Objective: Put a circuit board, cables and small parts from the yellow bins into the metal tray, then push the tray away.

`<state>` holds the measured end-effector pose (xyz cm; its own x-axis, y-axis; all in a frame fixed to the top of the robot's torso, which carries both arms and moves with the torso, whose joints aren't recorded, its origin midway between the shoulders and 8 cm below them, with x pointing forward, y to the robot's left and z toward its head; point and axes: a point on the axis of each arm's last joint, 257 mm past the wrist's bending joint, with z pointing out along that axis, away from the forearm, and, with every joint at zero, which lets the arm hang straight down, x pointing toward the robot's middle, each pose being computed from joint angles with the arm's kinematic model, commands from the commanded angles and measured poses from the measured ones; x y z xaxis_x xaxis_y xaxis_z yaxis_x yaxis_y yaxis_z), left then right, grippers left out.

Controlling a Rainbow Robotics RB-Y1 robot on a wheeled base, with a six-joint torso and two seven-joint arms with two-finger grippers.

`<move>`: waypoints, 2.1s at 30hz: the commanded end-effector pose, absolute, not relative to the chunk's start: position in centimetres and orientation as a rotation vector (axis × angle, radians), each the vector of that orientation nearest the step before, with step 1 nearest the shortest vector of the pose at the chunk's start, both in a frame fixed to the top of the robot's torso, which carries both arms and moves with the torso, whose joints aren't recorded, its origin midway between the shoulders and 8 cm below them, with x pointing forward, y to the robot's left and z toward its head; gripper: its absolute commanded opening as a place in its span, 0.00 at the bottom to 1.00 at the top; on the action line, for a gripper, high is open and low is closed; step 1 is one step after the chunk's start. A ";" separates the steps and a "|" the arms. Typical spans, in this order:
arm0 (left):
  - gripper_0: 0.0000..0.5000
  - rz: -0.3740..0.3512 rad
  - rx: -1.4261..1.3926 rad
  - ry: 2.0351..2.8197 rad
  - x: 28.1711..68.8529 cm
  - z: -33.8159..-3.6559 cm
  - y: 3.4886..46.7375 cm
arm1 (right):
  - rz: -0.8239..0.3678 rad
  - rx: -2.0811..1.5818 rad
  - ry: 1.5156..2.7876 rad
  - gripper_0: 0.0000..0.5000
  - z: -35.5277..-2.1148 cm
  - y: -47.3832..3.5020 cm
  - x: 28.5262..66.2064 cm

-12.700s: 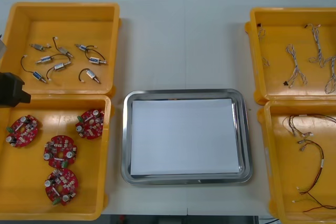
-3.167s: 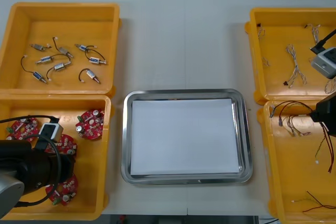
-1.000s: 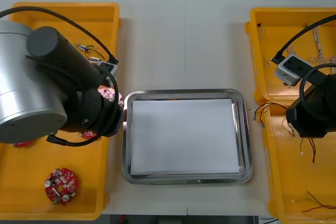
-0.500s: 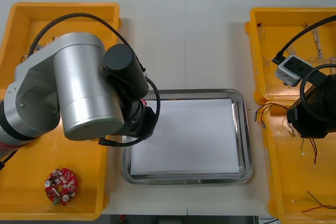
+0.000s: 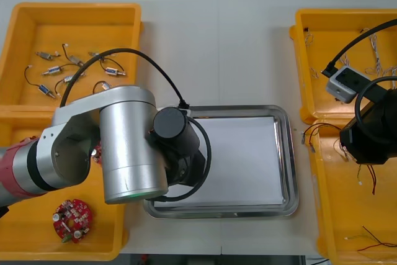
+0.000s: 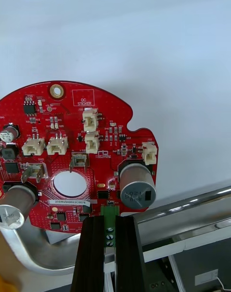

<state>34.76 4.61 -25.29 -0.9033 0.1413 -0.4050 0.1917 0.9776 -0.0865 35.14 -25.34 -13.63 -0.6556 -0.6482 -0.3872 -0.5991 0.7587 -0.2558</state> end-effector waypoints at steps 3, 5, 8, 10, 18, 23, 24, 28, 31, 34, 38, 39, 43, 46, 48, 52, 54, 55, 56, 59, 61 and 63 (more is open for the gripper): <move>0.00 -0.239 0.179 2.715 33.7 -25.6 2.2 | -0.214 -0.979 2.463 0.00 -12.7 -26.0 35.5; 0.00 -0.238 0.181 2.725 33.3 -26.1 2.1 | -0.213 -0.980 2.463 0.00 -12.7 -26.0 35.5; 0.00 -0.233 0.177 2.735 32.9 -27.0 2.2 | -0.214 -0.980 2.465 0.00 -12.8 -26.0 35.5; 0.00 -0.232 0.168 2.743 32.7 -27.4 2.3 | -0.212 -0.980 2.464 0.00 -12.7 -26.0 35.5; 0.00 -0.216 0.179 2.752 31.8 -28.6 2.4 | -0.217 -0.981 2.457 0.00 -12.6 -26.0 35.6; 0.00 -0.204 0.180 2.763 31.2 -29.3 2.7 | -0.220 -0.979 2.456 0.00 -12.6 -26.0 35.7; 0.00 -0.198 0.181 2.763 31.1 -29.5 2.8 | -0.220 -0.977 2.457 0.00 -12.6 -26.0 35.7; 0.00 -0.181 0.191 2.757 30.9 -30.2 3.1 | -0.220 -0.977 2.457 0.00 -12.6 -26.0 35.7; 0.00 -0.175 0.193 2.761 30.6 -30.5 3.1 | -0.220 -0.979 2.458 0.00 -12.6 -26.1 35.6; 0.00 -0.177 0.188 2.768 30.3 -30.9 3.1 | -0.218 -0.978 2.458 0.00 -12.6 -26.0 35.6; 0.00 -0.177 0.190 2.767 30.0 -31.2 3.1 | -0.219 -0.982 2.456 0.00 -12.6 -26.0 35.6; 0.00 -0.176 0.191 2.766 30.0 -31.4 3.1 | -0.218 -0.980 2.459 0.00 -12.7 -26.0 35.6; 0.00 -0.179 0.187 2.767 29.9 -31.7 3.1 | -0.216 -0.980 2.459 0.00 -12.7 -26.0 35.6; 0.00 -0.181 0.185 2.768 29.8 -31.8 3.0 | -0.219 -0.982 2.456 0.00 -12.6 -26.0 35.6; 0.00 -0.179 0.182 2.769 29.8 -31.8 3.0 | -0.218 -0.981 2.457 0.00 -12.6 -26.0 35.6; 0.00 -0.186 0.177 2.767 30.0 -31.9 2.8 | -0.216 -0.984 2.456 0.00 -12.7 -25.9 35.5; 0.00 -0.187 0.166 2.766 30.3 -32.2 2.8 | -0.218 -0.985 2.453 0.00 -12.6 -25.9 35.6; 0.00 -0.189 0.166 2.765 30.3 -32.2 2.7 | -0.218 -0.986 2.455 0.00 -12.7 -25.9 35.5; 0.00 -0.192 0.160 2.763 30.5 -32.3 2.6 | -0.218 -0.986 2.454 0.00 -12.6 -25.9 35.5; 0.00 -0.193 0.153 2.758 30.8 -32.4 2.6 | -0.217 -0.989 2.451 0.00 -12.6 -25.8 35.5; 0.00 -0.196 0.156 2.759 30.7 -32.4 2.5 | -0.219 -0.989 2.454 0.00 -12.7 -25.9 35.4; 0.00 -0.196 0.153 2.759 30.7 -32.4 2.5 | -0.220 -0.993 2.451 0.00 -12.6 -25.8 35.4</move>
